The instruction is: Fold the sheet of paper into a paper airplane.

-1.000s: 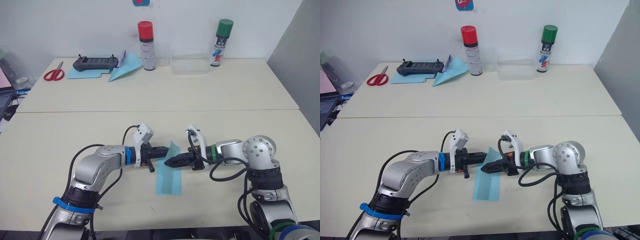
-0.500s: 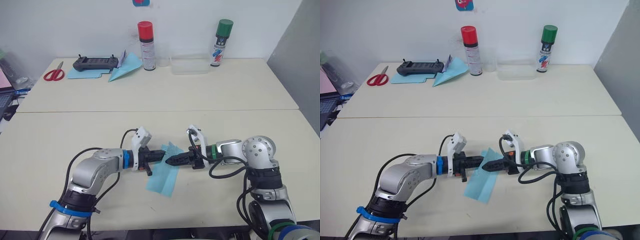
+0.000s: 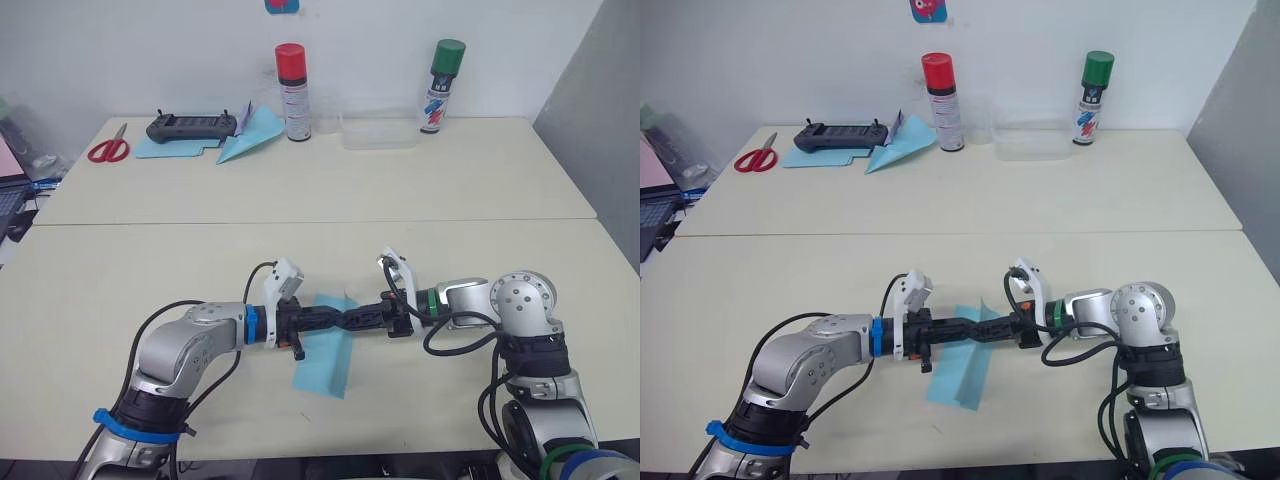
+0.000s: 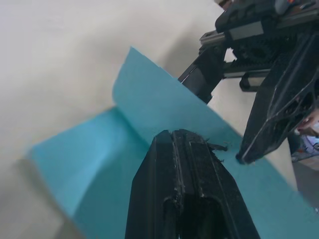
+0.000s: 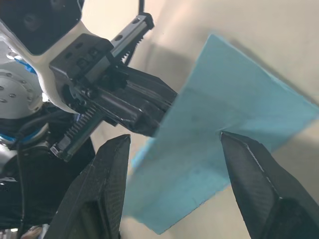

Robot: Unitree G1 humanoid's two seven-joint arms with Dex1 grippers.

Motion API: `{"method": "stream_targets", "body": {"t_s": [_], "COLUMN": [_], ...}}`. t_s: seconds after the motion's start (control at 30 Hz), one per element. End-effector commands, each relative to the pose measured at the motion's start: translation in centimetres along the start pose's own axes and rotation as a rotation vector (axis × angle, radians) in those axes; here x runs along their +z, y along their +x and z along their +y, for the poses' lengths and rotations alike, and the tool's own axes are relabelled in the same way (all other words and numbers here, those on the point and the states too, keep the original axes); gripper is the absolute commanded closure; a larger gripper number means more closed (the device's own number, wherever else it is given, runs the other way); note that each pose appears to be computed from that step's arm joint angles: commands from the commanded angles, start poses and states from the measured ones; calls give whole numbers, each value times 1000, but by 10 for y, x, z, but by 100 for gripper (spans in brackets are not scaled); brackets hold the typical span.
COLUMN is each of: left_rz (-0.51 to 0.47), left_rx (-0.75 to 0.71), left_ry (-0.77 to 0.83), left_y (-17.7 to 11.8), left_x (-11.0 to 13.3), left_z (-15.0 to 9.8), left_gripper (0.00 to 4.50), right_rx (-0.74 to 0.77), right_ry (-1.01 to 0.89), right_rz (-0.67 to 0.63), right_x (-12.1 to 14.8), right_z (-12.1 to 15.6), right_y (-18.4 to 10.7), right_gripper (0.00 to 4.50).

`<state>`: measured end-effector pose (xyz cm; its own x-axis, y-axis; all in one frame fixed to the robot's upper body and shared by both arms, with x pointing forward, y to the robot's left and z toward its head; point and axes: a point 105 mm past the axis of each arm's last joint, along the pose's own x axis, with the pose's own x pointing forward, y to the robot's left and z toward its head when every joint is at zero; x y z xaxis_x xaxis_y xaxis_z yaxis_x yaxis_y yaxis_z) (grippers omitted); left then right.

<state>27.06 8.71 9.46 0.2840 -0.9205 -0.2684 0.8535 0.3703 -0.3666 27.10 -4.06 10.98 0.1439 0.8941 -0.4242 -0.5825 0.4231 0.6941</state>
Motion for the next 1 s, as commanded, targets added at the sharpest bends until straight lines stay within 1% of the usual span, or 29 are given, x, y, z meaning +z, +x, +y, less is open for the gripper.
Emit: {"method": "stream_targets", "body": {"t_s": [0.03,0.3,0.33,0.4,0.5,0.53,0.57,0.63,0.83,0.93,1.0], "left_rz": [-17,3,4,11,62,77,93,115,195,285,327], "left_rx": [-30,-34,-34,-30,-10,-4,5,12,51,57,98], "left_ry": [38,46,46,49,78,88,99,113,125,129,140], "left_y": [3,4,4,3,1,0,-1,-3,-15,-21,-21], "left_x": [9,4,4,2,-6,-9,-12,-16,-31,-47,-57], "left_z": [-8,-9,-9,-8,-4,-3,-1,1,11,15,24], "left_gripper": [450,450,450,450,450,450,450,450,450,450,450], "right_rx": [36,25,15,3,-13,-15,-21,-28,-66,-83,-97], "right_ry": [-14,-4,0,5,14,15,17,20,32,36,38], "right_rz": [-11,5,4,3,-4,-4,-5,-6,-12,-17,-22], "right_x": [4,-3,-3,-3,-3,-3,-3,-3,-4,-3,-3], "right_z": [9,7,6,3,1,0,-1,-2,-8,-11,-13], "right_y": [-2,0,0,-1,-1,-1,-1,-1,-2,-4,-5], "right_gripper": [153,153,169,206,310,353,378,447,447,447,447]}}
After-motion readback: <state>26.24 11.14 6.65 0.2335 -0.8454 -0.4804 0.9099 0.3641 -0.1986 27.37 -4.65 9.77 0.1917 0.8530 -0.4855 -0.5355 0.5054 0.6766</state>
